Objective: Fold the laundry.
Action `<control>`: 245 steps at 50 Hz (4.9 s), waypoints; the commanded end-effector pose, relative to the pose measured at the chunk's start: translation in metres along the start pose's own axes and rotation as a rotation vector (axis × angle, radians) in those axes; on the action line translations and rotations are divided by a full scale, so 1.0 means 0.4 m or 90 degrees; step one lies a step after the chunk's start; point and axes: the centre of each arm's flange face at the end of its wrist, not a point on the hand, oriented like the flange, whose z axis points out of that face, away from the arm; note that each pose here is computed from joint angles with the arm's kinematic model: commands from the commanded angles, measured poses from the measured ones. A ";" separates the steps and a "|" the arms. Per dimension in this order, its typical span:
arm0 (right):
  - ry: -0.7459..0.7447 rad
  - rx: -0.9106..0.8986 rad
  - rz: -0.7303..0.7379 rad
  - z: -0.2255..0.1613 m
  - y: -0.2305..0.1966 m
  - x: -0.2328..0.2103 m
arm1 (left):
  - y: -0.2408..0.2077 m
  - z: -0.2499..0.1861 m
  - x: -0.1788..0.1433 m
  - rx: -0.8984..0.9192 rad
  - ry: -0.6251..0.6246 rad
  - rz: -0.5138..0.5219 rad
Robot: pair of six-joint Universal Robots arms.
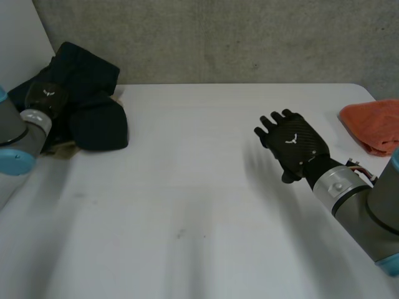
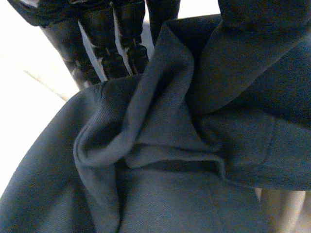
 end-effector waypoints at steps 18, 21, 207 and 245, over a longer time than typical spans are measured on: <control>0.151 -0.045 -0.008 0.026 0.017 0.141 | -0.417 -0.814 0.491 0.111 0.632 -0.257; 0.156 -0.038 -0.010 0.031 0.011 0.149 | -0.422 -0.805 0.471 0.120 0.615 -0.232; 0.017 0.007 0.133 0.080 -0.021 0.026 | -0.271 -0.618 0.491 0.109 0.268 -0.040; 0.022 0.010 0.202 -0.022 -0.142 0.067 | -0.170 -0.617 0.353 -0.150 0.311 -0.327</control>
